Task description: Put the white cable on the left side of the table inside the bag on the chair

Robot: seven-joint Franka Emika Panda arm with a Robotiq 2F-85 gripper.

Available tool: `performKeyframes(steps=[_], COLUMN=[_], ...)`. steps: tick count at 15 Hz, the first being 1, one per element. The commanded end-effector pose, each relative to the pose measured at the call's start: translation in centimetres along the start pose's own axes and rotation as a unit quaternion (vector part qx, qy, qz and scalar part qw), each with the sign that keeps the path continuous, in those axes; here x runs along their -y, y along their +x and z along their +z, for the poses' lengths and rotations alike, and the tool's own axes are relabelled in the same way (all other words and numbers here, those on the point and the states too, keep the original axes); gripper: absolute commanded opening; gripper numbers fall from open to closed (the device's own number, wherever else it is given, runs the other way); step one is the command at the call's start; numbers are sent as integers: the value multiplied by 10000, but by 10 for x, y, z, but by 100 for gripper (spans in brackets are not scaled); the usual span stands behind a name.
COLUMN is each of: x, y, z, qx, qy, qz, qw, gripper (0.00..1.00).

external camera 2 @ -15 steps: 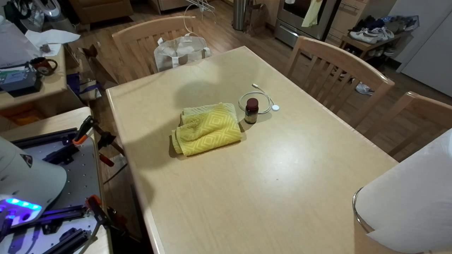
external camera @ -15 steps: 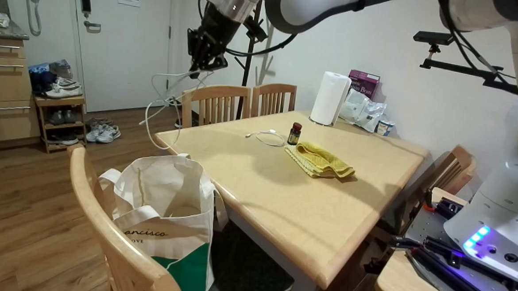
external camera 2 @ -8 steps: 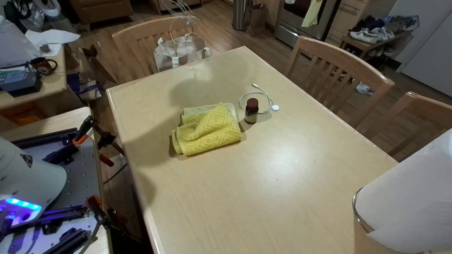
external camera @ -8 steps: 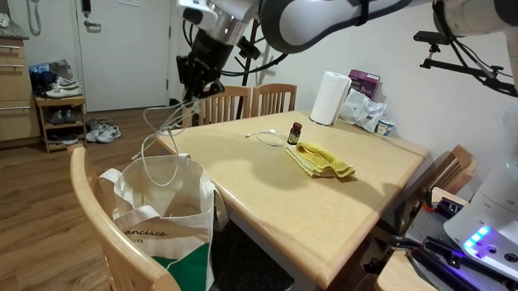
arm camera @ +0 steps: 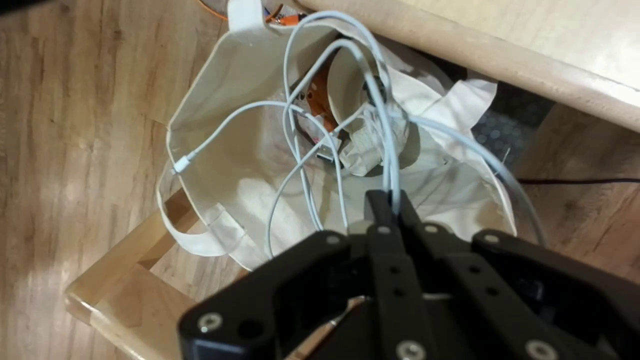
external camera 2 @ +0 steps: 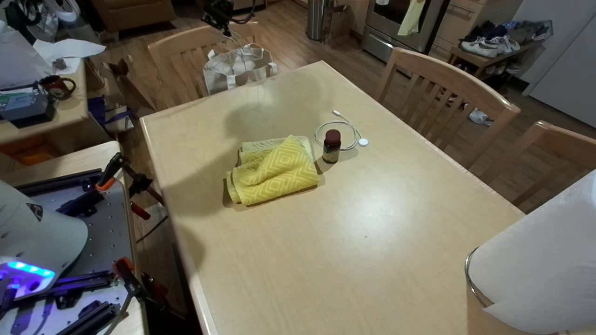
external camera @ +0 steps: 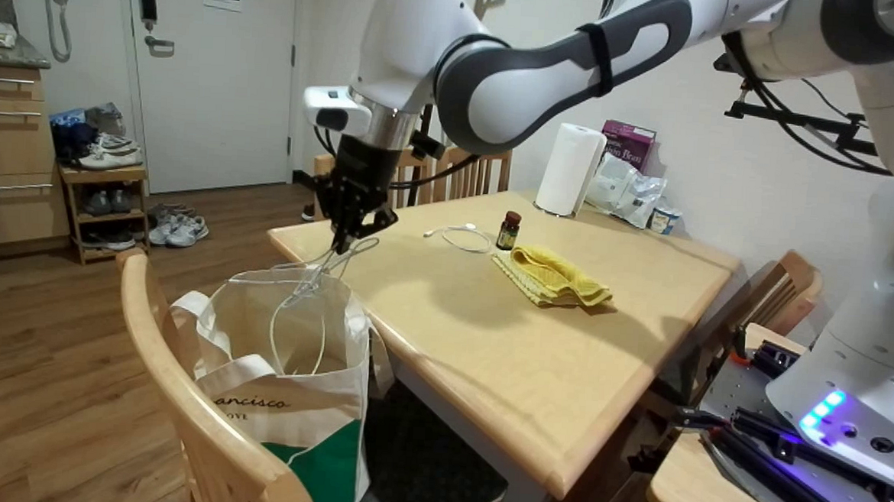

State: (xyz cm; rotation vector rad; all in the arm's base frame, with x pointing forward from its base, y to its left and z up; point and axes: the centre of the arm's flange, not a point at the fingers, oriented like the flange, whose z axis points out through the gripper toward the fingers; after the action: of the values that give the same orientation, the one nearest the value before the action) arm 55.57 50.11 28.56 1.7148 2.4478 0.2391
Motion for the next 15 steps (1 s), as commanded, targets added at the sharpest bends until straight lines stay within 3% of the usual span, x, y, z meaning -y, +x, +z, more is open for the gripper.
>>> performKeyframes(steps=[1, 5, 8, 15], x=[16, 31, 42, 43], y=[1, -2, -10, -11], z=[7, 16, 26, 21], qx=[-206, -171, 50, 125], qy=[457, 1062, 1711, 1910], qz=[-407, -779, -1150, -2531], qw=[9979, 9911, 9785, 9483], gripper=[3, 3, 3, 3])
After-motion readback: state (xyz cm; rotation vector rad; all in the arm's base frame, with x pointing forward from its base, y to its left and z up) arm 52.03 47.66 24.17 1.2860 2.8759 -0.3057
